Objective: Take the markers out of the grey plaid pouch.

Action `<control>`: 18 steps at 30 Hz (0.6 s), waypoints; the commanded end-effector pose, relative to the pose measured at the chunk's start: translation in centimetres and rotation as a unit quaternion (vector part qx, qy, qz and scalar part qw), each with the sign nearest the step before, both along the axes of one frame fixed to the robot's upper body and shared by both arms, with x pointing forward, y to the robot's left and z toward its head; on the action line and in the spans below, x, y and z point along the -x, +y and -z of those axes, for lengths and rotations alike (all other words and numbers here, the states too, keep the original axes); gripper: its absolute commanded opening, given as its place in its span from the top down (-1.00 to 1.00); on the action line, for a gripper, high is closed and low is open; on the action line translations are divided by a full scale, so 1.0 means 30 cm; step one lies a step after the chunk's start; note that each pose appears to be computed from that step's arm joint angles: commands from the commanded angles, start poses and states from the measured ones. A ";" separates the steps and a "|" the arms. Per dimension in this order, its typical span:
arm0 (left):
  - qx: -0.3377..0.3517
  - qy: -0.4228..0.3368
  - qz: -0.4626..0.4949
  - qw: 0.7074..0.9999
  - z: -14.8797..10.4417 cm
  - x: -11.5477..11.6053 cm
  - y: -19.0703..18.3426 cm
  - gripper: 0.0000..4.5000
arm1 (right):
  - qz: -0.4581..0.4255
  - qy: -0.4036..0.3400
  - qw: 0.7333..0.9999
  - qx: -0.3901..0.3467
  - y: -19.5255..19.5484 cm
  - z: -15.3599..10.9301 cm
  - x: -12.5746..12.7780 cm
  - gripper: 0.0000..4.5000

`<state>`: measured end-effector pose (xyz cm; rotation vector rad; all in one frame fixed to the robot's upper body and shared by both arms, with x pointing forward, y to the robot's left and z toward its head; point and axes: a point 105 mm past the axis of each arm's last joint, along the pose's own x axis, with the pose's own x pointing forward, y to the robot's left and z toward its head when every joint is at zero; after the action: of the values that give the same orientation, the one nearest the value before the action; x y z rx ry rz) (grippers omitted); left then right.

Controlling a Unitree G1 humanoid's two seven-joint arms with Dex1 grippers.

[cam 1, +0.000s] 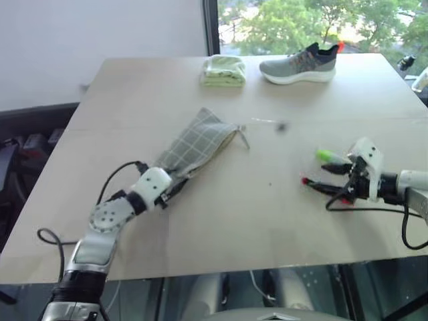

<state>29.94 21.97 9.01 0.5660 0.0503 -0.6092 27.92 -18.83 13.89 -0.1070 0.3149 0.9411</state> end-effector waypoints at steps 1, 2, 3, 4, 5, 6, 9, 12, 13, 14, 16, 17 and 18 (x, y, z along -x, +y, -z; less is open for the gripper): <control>0.057 0.044 -0.010 0.997 0.006 0.071 0.020 -0.71 | 0.003 -0.021 1.000 -0.010 -0.059 0.040 0.052 -0.66; 0.088 0.063 -0.010 0.994 0.006 0.101 0.014 -0.71 | 0.011 -0.014 1.000 -0.010 -0.082 0.072 0.070 -0.66; 0.117 0.079 -0.010 0.990 0.003 0.125 0.005 -0.71 | 0.014 -0.015 1.000 -0.012 -0.097 0.088 0.083 -0.66; 0.143 0.099 -0.007 0.985 0.000 0.157 -0.006 -0.71 | 0.020 -0.015 1.000 -0.017 -0.111 0.094 0.093 -0.66; 0.159 0.112 -0.005 0.981 -0.002 0.177 -0.014 -0.71 | 0.022 -0.017 0.999 -0.019 -0.119 0.097 0.099 -0.66; 0.167 0.123 -0.001 0.978 -0.004 0.198 -0.021 -0.71 | 0.025 -0.020 0.999 -0.024 -0.127 0.098 0.105 -0.66; 0.195 0.158 0.002 0.968 -0.001 0.283 -0.038 -0.71 | 0.039 -0.026 0.999 -0.021 -0.178 0.112 0.132 -0.66; 0.201 0.176 -0.009 0.964 0.012 0.334 -0.043 -0.71 | 0.045 -0.024 0.999 -0.008 -0.220 0.134 0.157 -0.66; 0.201 0.179 -0.012 0.963 0.017 0.345 -0.045 -0.71 | 0.046 -0.023 0.999 -0.006 -0.228 0.140 0.162 -0.66; 0.198 0.181 -0.013 0.963 0.024 0.355 -0.048 -0.71 | 0.048 -0.022 0.999 -0.008 -0.235 0.145 0.166 -0.66; 0.188 0.183 -0.017 0.965 0.041 0.369 -0.050 -0.71 | 0.053 -0.022 0.998 -0.009 -0.247 0.156 0.174 -0.66; 0.185 0.184 -0.020 0.965 0.048 0.373 -0.049 -0.71 | 0.057 -0.024 0.998 -0.011 -0.254 0.161 0.177 -0.66; 0.184 0.183 -0.022 0.965 0.053 0.374 -0.047 -0.71 | 0.060 -0.028 0.998 -0.011 -0.261 0.162 0.179 -0.66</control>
<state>18.76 20.88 6.80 0.0532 0.3263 -0.6465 22.60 -25.78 8.07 -0.0661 0.3055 0.8448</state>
